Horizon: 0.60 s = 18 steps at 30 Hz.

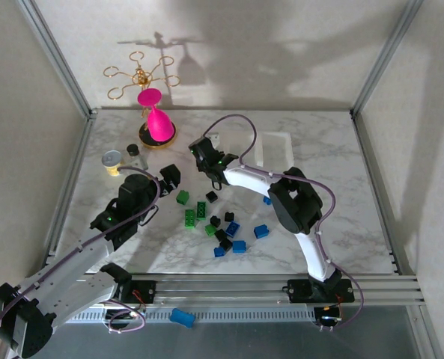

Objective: Sort the legos into containers by color
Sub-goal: Place the lego in the container, then pick up the lego from the center of the table.

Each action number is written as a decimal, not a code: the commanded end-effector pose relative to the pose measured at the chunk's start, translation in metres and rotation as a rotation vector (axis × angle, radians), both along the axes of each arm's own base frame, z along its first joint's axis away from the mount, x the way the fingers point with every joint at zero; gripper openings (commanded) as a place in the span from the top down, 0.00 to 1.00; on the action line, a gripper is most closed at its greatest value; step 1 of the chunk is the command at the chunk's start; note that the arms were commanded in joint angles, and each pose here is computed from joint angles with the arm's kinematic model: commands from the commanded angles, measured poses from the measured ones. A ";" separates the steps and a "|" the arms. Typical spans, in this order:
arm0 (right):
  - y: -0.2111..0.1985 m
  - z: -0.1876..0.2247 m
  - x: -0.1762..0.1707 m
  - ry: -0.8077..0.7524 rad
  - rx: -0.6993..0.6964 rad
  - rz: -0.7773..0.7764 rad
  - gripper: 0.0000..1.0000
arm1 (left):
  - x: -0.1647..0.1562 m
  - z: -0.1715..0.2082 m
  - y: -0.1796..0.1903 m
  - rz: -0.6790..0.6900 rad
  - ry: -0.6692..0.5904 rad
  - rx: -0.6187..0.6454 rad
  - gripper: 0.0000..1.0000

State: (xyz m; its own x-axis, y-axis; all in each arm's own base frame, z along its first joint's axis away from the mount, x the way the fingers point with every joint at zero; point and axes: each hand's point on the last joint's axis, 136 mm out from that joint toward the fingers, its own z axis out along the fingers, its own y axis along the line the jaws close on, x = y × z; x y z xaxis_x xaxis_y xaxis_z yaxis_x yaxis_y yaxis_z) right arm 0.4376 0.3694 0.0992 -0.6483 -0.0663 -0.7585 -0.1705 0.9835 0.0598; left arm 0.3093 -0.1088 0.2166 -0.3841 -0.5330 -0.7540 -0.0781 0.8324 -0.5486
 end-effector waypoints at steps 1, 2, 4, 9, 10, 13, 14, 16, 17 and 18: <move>0.006 0.048 -0.002 -0.061 0.067 0.016 0.52 | -0.002 0.005 0.002 -0.004 -0.006 -0.015 0.00; 0.006 0.054 -0.006 -0.060 0.079 0.024 0.52 | -0.003 0.007 0.002 -0.007 -0.008 -0.013 0.00; 0.001 0.064 -0.013 -0.056 0.098 0.030 0.50 | -0.003 0.011 0.000 -0.016 -0.011 -0.011 0.00; -0.027 0.082 -0.038 -0.050 0.132 0.020 0.44 | -0.006 0.017 -0.009 -0.059 -0.025 -0.027 0.00; -0.035 0.084 -0.043 -0.042 0.133 0.009 0.43 | -0.007 0.016 -0.011 -0.067 -0.025 -0.027 0.00; -0.060 0.081 -0.060 -0.002 0.134 -0.015 0.40 | -0.008 0.012 -0.016 -0.085 -0.016 -0.033 0.01; -0.069 0.080 -0.065 0.010 0.134 -0.025 0.38 | -0.009 0.011 -0.019 -0.094 -0.015 -0.037 0.00; -0.087 0.077 -0.076 0.026 0.130 -0.049 0.36 | -0.011 0.009 -0.027 -0.117 -0.013 -0.048 0.00; -0.096 0.075 -0.081 0.032 0.126 -0.059 0.35 | -0.012 0.009 -0.031 -0.131 -0.013 -0.053 0.01; -0.103 0.073 -0.085 0.040 0.121 -0.067 0.33 | -0.013 0.008 -0.036 -0.144 -0.013 -0.057 0.00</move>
